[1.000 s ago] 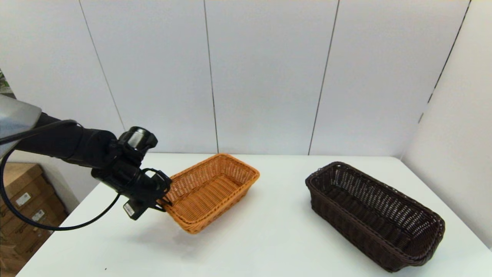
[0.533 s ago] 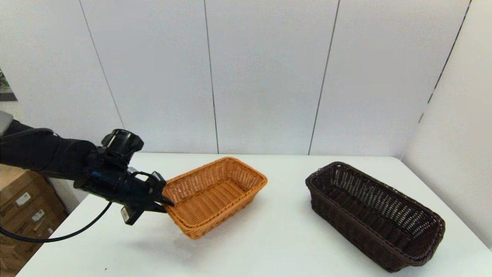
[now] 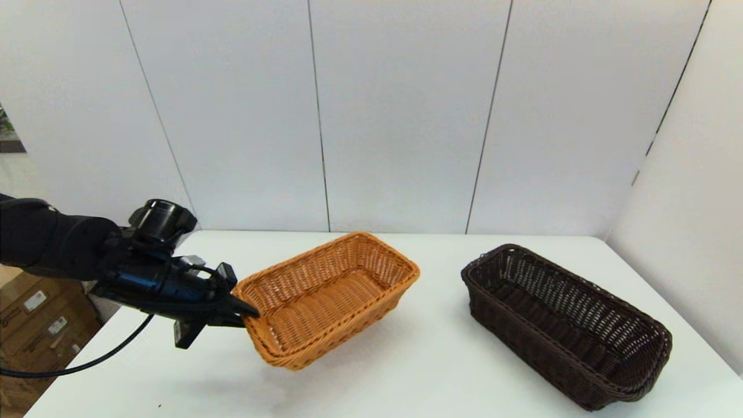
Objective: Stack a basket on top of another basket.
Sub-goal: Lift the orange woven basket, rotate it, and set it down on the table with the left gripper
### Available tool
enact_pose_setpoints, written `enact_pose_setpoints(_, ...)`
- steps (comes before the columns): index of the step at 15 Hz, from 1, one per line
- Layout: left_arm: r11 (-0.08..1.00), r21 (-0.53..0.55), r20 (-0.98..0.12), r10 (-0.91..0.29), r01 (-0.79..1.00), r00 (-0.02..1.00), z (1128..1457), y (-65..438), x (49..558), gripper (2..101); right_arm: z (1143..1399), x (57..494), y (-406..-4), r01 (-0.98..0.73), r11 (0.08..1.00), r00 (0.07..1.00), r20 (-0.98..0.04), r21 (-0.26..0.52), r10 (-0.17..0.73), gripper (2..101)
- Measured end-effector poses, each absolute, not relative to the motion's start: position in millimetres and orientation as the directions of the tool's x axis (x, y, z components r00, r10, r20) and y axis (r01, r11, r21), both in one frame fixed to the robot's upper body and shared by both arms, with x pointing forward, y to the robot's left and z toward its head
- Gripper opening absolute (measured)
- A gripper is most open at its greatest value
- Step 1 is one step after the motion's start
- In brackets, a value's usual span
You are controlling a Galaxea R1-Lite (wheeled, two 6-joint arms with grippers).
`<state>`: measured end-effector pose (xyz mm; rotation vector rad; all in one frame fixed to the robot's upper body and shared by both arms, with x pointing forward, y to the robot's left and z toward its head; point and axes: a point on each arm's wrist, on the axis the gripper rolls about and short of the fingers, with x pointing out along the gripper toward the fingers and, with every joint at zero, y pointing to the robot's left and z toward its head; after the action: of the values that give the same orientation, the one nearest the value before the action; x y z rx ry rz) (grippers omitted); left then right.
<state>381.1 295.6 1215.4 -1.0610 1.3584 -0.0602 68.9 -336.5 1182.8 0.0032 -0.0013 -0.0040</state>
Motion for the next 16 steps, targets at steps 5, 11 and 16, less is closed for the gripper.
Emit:
enact_pose_setpoints(5, 0.604, -0.662, -0.732, -0.648, -0.444, 0.209, 1214.2, 302.7, 371.9, 10.9, 1182.8, 68.9, -336.5, 0.005, 1.000, 1.000, 0.001, 0.003, -0.005, 97.3)
enact_pose_setpoints(11, 0.684, -0.665, -0.738, -0.664, -0.301, 0.120, 1211.6, 308.9, 363.3, 10.9, 1182.7, 68.9, -336.5, 0.004, 1.000, 1.000, 0.001, 0.003, -0.004, 97.3)
enact_pose_setpoints(16, 0.715, -0.661, -0.744, -0.665, -0.227, 0.073, 1228.1, 308.8, 364.7, 10.9, 1182.6, 68.9, -336.5, 0.004, 1.000, 1.000, 0.001, 0.003, -0.004, 97.3)
